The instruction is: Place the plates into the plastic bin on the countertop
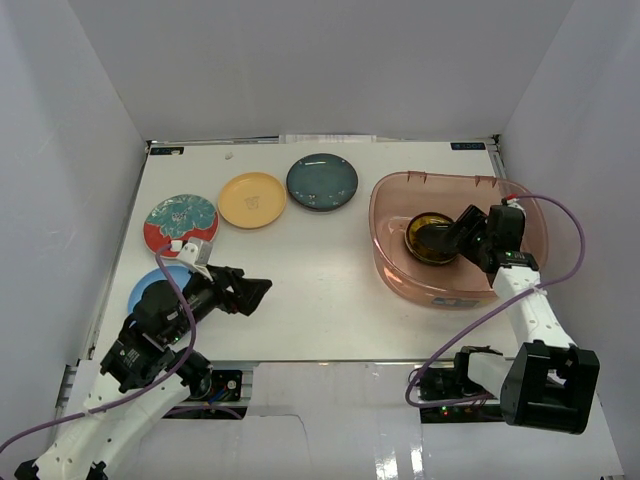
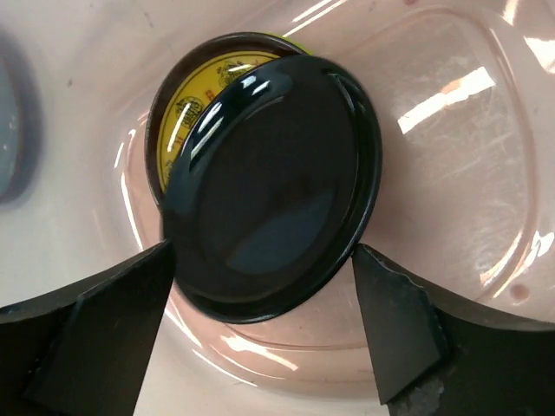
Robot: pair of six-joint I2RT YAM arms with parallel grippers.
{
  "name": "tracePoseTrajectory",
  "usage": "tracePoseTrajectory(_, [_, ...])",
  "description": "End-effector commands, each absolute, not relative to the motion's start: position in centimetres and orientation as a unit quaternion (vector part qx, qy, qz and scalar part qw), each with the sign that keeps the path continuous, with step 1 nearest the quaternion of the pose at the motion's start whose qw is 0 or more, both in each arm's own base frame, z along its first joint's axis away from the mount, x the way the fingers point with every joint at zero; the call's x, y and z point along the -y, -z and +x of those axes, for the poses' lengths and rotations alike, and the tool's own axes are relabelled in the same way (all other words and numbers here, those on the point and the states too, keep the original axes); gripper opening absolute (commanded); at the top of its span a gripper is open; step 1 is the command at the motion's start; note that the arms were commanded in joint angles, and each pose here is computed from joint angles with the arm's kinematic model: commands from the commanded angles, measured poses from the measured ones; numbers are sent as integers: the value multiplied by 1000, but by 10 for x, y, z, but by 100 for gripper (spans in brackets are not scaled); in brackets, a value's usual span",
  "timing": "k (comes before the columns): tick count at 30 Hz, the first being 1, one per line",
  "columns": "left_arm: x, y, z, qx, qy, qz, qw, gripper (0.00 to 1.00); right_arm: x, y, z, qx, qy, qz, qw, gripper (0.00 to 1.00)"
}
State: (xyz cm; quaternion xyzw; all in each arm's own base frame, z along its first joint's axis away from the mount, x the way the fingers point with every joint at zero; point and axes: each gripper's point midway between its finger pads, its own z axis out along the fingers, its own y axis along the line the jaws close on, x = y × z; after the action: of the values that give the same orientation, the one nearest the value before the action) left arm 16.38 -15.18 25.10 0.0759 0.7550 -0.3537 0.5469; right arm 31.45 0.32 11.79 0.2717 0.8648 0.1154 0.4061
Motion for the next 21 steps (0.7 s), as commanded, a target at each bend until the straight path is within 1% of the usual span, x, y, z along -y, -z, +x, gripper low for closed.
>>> tracePoseTrajectory(1, [152,-262,162,-739,361,84,563,98,-14,-163,335,-852,-155,226,446,90])
tracePoseTrajectory(2, [151,-262,162,-738,361,84,564,98,-16,-167,331,-856,-158,221,441,93])
tracePoseTrajectory(4, [150,-264,162,-735,362,84,567,98,-23,-193,330,-848,-174,200,459,95])
tracePoseTrajectory(7, [149,-267,162,-732,362,83,571,98,-46,-215,318,-847,-200,163,465,92])
tracePoseTrajectory(8, [149,-268,163,-730,362,83,573,98,-55,-217,315,-849,-207,153,462,90])
tracePoseTrajectory(9, [148,-270,163,-729,361,82,576,98,-72,-218,309,-853,-217,135,455,86])
tracePoseTrajectory(11, [148,-275,164,-725,361,82,581,98,-118,-217,297,-863,-234,83,440,81])
tracePoseTrajectory(12, [147,-279,164,-721,362,80,585,98,-162,-215,280,-865,-267,40,423,72])
tracePoseTrajectory(14, [144,-303,162,-705,365,77,603,98,-205,-209,276,-860,-285,13,422,65])
tracePoseTrajectory(15, [143,-314,163,-700,364,78,609,98,-228,-209,271,-857,-300,4,418,58])
tracePoseTrajectory(16, [138,-342,157,-678,372,78,629,98,-272,-197,259,-860,-308,-36,406,55])
tracePoseTrajectory(17, [134,-356,156,-669,370,73,641,98,-296,-192,252,-860,-314,-54,398,53])
tracePoseTrajectory(18, [132,-369,156,-661,369,71,649,98,-333,-204,238,-850,-338,-79,397,49])
tracePoseTrajectory(19, [125,-394,149,-640,373,68,668,98,-361,-178,238,-861,-328,-96,377,47])
tracePoseTrajectory(20, [118,-404,150,-633,366,53,681,98,-388,-178,235,-853,-343,-107,378,47])
tracePoseTrajectory(21, [113,-413,148,-625,364,49,689,98,-432,-171,230,-849,-353,-124,374,46])
